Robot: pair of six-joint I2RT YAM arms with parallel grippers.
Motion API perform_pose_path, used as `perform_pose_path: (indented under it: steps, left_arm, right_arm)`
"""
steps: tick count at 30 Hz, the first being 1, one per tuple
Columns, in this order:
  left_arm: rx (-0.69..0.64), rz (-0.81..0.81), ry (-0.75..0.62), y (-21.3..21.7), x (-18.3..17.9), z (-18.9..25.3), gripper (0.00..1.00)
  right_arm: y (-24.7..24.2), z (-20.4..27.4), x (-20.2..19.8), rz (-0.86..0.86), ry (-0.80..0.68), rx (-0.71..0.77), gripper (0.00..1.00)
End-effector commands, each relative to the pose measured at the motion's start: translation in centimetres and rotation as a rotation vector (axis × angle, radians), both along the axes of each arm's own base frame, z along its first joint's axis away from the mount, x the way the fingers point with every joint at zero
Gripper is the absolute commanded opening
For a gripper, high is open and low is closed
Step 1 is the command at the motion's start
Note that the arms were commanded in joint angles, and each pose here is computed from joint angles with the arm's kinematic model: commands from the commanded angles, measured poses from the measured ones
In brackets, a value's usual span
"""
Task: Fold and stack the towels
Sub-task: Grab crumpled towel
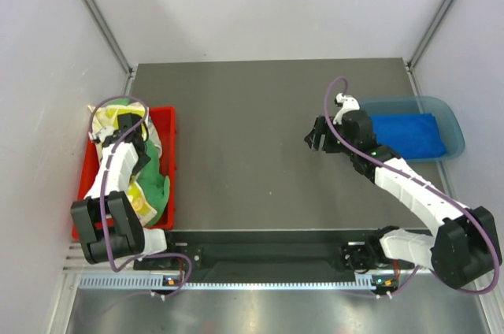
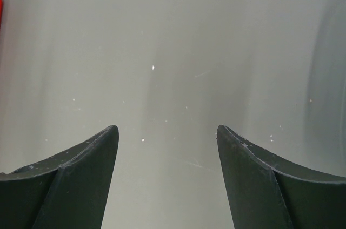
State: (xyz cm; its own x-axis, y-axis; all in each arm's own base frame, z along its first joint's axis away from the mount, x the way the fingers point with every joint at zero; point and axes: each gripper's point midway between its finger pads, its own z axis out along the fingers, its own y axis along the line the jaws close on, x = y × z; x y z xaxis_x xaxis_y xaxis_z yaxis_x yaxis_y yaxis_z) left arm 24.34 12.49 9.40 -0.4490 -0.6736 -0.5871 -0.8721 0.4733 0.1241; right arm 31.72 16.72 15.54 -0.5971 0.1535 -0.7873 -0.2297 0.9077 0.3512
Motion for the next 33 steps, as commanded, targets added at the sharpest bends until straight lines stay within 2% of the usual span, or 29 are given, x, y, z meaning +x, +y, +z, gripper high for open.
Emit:
perform_pose_path:
  steps: [1, 5, 6, 10, 13, 18, 21, 22, 24, 26, 29, 33]
  left_arm:
    - [-0.012, 0.008, -0.047, 0.1, 0.4, 0.1, 0.58]
    - [-0.022, -0.003, -0.085, -0.2, 0.6, 1.0, 0.4]
    - [-0.023, -0.004, -0.102, -0.3, 0.6, 1.4, 0.29]
    - [-0.012, -0.014, -0.154, -0.3, 0.7, 3.4, 0.08]
    - [-0.015, -0.039, -0.225, -0.6, 1.4, 5.6, 0.0]
    - [0.0, -0.067, -0.313, -0.8, 1.8, 8.6, 0.0]
    - [-0.003, -0.056, -0.263, -0.9, 0.9, 7.1, 0.25]
    - [0.002, -0.027, -0.25, -0.6, 0.5, 6.6, 0.43]
    - [0.006, 0.0, -0.2, -0.4, -0.4, 4.8, 0.53]
    - [-0.019, 0.019, -0.172, -0.8, -1.0, 3.1, 0.58]
    - [-0.055, 0.023, -0.142, -1.3, -1.2, 1.2, 0.6]
    - [-0.04, 0.042, -0.089, -0.9, -1.8, -0.1, 0.62]
  right_arm:
    - [0.5, 1.5, 0.4, 0.011, -0.064, 0.015, 0.73]
    - [0.5, 1.3, 0.4, 0.01, -0.06, 0.01, 0.73]
    - [0.5, 1.3, 0.5, 0.009, -0.061, 0.01, 0.73]
    - [0.5, 1.1, 0.5, 0.007, -0.056, 0.008, 0.73]
    - [0.5, 1.1, 0.6, 0.005, -0.056, 0.011, 0.73]
    - [0.6, 1.1, 0.5, 0.01, -0.056, 0.008, 0.73]
    - [0.5, 1.1, 0.6, 0.007, -0.058, 0.009, 0.73]
    - [0.5, 1.1, 0.6, 0.007, -0.058, 0.009, 0.73]
    - [0.5, 0.9, 0.7, 0.007, -0.057, 0.005, 0.73]
    - [0.6, 0.8, 0.7, 0.01, -0.052, 0.008, 0.73]
    - [0.8, 0.5, 0.7, 0.014, -0.041, 0.007, 0.73]
    - [0.8, 0.0, 0.7, 0.014, -0.029, 0.006, 0.73]
